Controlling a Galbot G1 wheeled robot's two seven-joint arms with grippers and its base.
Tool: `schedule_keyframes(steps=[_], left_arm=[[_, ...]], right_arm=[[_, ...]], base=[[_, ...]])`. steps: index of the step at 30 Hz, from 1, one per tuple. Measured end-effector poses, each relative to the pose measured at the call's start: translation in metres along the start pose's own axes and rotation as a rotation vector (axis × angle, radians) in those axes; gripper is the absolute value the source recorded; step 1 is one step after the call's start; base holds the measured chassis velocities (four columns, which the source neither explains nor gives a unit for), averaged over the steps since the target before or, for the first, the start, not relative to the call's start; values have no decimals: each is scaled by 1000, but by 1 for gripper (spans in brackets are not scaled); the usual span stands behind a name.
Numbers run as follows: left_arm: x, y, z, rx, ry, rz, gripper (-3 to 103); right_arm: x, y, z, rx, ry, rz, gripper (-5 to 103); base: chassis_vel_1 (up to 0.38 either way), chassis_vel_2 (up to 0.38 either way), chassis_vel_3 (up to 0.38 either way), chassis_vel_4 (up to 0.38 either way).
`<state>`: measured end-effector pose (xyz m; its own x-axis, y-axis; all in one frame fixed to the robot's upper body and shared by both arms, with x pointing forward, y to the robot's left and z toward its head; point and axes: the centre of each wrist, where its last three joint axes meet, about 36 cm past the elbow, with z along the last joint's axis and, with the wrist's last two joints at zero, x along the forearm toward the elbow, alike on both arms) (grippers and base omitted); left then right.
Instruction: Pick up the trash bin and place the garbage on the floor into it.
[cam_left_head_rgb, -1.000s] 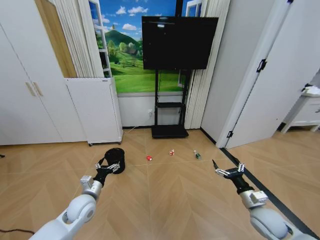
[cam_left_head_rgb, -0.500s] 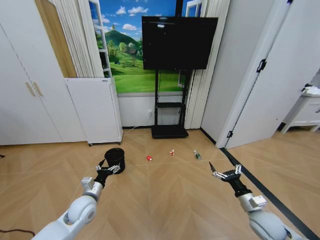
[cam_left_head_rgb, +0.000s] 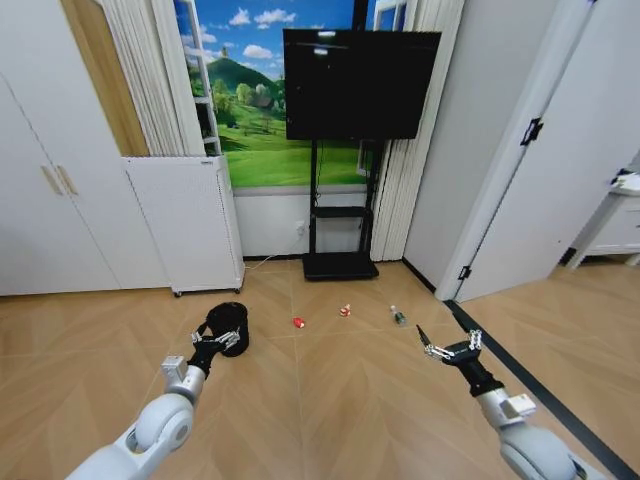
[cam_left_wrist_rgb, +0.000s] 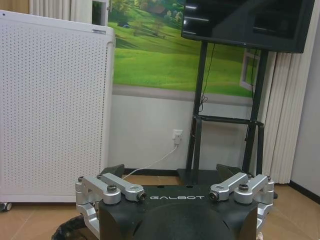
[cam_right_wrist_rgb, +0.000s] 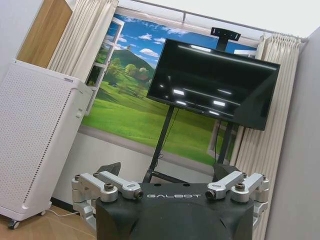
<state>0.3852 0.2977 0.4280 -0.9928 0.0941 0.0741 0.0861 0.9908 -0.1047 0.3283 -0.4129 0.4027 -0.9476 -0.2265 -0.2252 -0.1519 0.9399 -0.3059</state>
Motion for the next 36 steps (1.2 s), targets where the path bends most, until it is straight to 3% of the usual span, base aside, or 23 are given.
schedule_keyframes(steps=[21, 28, 36], left_arm=[[2, -2, 8, 15, 6, -9, 100], [3, -4, 12, 20, 10, -10, 100], [5, -6, 16, 26, 19, -13, 100]], right_arm=[[8, 5, 7, -21, -17, 13, 100], [15, 9, 11, -30, -6, 20, 100], [27, 9, 12, -92, 50, -1, 100]], base=[[-292, 338, 289, -333], [-119, 113, 36, -63], [49, -49, -41, 39]])
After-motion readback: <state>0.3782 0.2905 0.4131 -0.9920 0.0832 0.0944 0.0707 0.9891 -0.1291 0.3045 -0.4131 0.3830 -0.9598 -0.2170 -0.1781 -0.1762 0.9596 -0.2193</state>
